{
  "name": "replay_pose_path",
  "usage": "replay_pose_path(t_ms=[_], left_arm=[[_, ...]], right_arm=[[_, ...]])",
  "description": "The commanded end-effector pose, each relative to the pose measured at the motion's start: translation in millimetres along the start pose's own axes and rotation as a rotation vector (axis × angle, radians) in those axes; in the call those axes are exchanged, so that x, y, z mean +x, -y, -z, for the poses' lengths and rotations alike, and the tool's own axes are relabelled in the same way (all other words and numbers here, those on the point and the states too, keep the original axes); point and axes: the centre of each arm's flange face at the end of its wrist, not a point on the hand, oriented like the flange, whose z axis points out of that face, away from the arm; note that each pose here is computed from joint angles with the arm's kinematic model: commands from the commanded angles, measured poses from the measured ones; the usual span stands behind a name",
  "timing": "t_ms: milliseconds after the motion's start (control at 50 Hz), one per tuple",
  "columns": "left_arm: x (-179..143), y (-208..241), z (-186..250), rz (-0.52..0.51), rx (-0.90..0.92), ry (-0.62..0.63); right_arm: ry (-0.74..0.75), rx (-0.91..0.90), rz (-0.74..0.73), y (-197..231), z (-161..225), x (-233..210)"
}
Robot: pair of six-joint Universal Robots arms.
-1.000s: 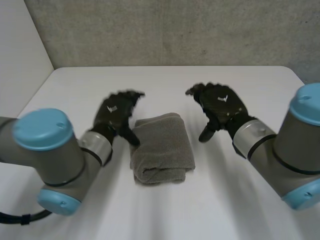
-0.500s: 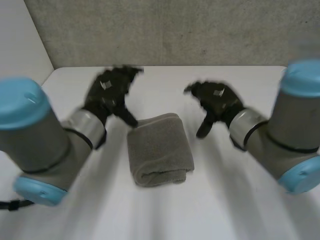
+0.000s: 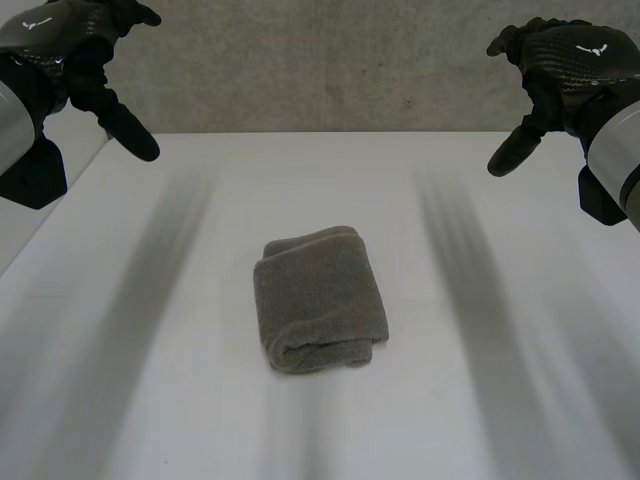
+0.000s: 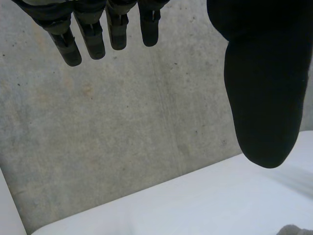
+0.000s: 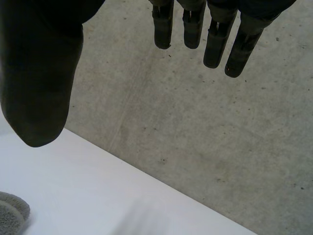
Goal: Fold the towel.
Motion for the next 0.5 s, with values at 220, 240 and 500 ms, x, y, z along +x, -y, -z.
replay_pose_path(t_ms=[220,240,500], left_arm=[[5,-4,2,-0.008,-0.010,-0.019],[5,-4,2,-0.008,-0.010,-0.019],[3,8,7,-0.011,0.041,-0.013]], right_arm=[[0.040,0.021,0.043,-4,1,-8],[0.041,0.021,0.043,-4,1,-8],[0.432,-0.241,-0.121,-107,-34,-68]])
